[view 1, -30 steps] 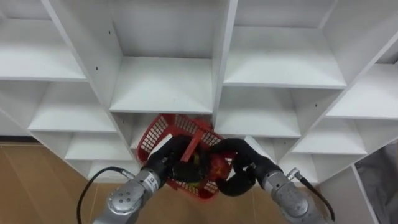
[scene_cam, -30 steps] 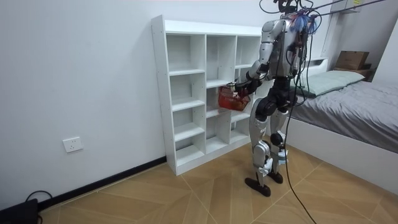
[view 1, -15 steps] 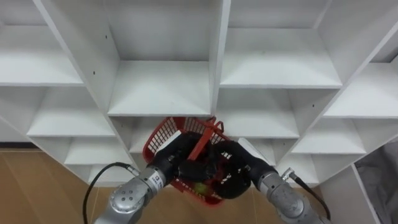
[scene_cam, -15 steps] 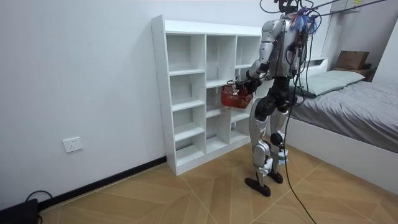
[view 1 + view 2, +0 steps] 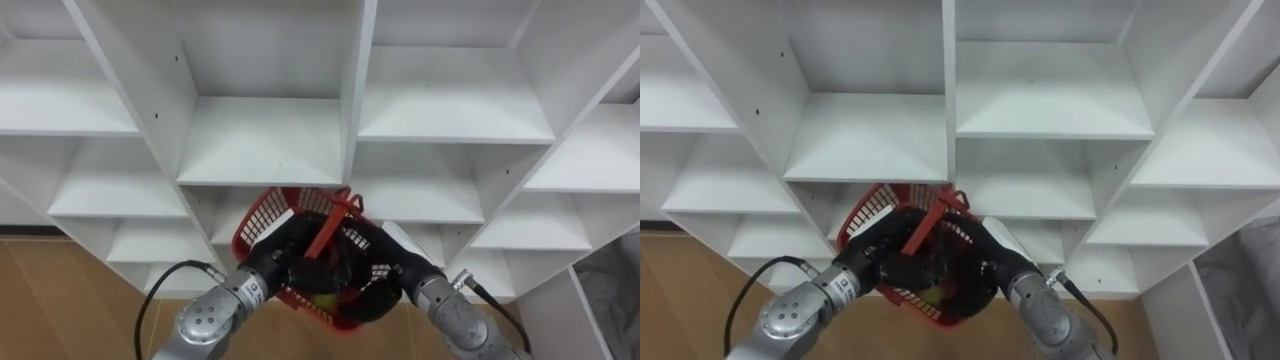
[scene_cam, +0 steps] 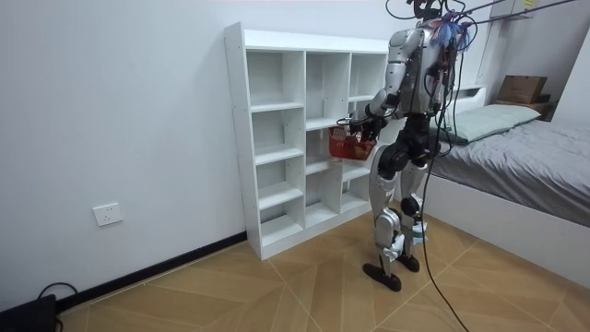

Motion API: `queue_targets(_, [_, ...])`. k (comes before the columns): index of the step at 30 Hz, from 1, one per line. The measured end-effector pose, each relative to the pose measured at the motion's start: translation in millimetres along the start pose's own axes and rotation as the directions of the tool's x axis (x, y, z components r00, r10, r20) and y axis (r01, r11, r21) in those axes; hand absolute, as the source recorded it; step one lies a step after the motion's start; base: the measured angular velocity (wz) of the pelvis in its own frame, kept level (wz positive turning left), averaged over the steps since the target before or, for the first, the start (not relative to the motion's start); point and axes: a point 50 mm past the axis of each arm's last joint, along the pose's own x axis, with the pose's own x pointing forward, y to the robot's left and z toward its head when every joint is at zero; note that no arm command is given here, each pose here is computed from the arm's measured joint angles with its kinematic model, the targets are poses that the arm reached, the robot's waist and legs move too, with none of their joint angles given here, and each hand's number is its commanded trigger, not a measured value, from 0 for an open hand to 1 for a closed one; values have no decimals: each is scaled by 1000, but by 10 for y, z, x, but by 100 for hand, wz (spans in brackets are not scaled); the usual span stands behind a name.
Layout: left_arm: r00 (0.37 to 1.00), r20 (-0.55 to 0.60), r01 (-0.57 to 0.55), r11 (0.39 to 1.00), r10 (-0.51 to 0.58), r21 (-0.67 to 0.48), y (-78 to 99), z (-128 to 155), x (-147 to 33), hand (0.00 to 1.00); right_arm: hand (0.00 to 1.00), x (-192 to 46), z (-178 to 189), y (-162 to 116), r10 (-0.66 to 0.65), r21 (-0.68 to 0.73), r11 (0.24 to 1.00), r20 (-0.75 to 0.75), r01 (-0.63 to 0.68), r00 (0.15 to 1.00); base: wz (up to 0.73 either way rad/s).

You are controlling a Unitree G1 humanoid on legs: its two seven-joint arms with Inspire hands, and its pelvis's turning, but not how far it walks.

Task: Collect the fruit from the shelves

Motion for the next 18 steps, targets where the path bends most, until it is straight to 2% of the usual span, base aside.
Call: queue_targets(18, [1000, -27, -4, 1000, 4, -18, -30, -89, -62, 100, 0, 6, 45, -8, -5, 0, 1000, 19, 5, 1000, 0])
